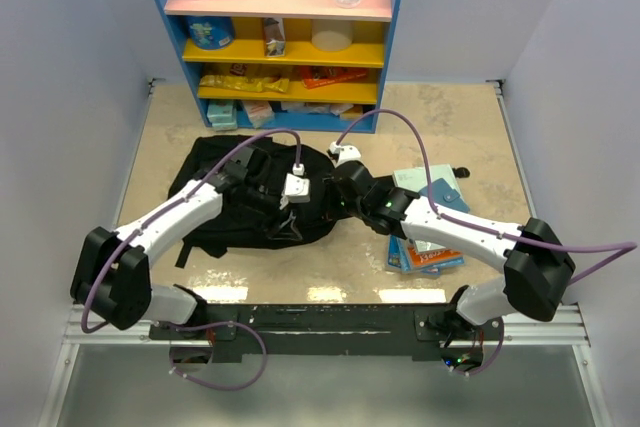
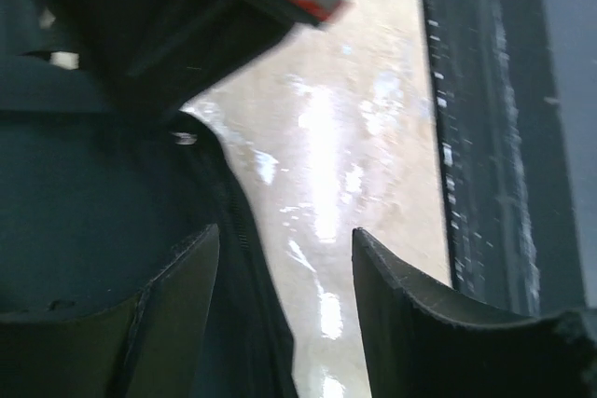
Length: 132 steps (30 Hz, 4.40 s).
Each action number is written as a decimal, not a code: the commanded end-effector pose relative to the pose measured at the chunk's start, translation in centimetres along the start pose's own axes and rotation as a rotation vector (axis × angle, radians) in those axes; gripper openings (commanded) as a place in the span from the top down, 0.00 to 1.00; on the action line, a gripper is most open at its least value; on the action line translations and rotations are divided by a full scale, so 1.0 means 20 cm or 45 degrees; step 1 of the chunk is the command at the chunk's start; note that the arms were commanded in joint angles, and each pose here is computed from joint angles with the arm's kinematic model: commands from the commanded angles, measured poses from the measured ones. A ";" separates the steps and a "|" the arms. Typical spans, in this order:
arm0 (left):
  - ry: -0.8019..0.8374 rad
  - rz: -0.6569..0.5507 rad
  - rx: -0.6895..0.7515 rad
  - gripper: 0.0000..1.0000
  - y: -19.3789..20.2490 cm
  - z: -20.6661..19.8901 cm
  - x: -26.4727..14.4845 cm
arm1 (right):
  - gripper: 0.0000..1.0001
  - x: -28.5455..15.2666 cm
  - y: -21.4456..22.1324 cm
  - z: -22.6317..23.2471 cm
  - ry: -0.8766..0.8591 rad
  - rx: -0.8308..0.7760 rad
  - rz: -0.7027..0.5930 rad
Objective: Pack the student bag
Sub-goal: Unzip the student bag at the center of the board.
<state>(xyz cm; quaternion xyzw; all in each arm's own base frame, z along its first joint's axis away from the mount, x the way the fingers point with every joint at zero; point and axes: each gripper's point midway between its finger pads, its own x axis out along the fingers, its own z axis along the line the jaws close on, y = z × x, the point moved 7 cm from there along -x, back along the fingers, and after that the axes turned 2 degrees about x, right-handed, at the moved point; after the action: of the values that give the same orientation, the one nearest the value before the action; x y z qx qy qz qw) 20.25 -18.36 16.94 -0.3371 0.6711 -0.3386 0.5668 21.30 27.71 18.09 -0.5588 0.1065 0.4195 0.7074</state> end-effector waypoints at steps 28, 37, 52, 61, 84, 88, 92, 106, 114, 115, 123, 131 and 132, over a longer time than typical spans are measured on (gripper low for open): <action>-0.089 0.081 0.057 1.00 0.02 -0.06 0.18 | 1.00 -0.02 -0.19 -0.11 0.093 0.112 -0.133; 0.201 0.091 0.162 1.00 -0.03 -0.25 0.14 | 1.00 0.06 -0.25 -0.14 0.120 0.085 -0.136; 0.397 0.174 0.255 1.00 0.00 -0.41 0.08 | 1.00 0.11 -0.36 -0.19 0.155 0.020 -0.182; 0.479 0.177 0.324 1.00 0.00 -0.45 0.06 | 1.00 0.30 -0.45 -0.12 0.118 -0.028 -0.196; -0.149 0.028 -0.120 0.02 -0.39 0.02 0.13 | 1.00 0.12 -0.31 -0.25 0.233 0.129 -0.224; -0.209 0.006 -0.256 0.00 -0.34 0.06 0.24 | 1.00 0.11 -0.31 -0.24 0.225 0.133 -0.226; -0.335 0.046 -0.403 0.00 -0.29 0.13 0.32 | 1.00 0.10 -0.32 -0.24 0.234 0.135 -0.233; -0.341 0.055 -0.649 0.74 -0.19 0.12 0.45 | 1.00 0.09 -0.32 -0.25 0.248 0.140 -0.247; -0.329 0.093 -0.520 1.00 -0.16 0.06 0.41 | 1.00 0.11 -0.34 -0.28 0.273 0.185 -0.261; -0.313 0.082 -0.480 1.00 -0.18 0.05 0.39 | 1.00 0.11 -0.35 -0.28 0.262 0.193 -0.262; -0.131 0.077 -0.322 1.00 -0.19 -0.09 0.36 | 1.00 0.17 -0.41 -0.33 0.205 0.276 -0.263; 0.064 0.160 -0.078 1.00 -0.19 -0.24 0.41 | 1.00 0.21 -0.49 -0.22 0.010 0.245 -0.280; 0.077 0.165 -0.056 1.00 -0.19 -0.25 0.41 | 1.00 0.21 -0.50 -0.22 0.004 0.231 -0.278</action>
<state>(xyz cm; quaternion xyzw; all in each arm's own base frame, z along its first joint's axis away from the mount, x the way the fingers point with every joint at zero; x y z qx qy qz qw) 18.40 -26.89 15.98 -0.3630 0.6655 -0.2390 0.6068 29.23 24.56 16.42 -0.5123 0.1687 0.3695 0.7567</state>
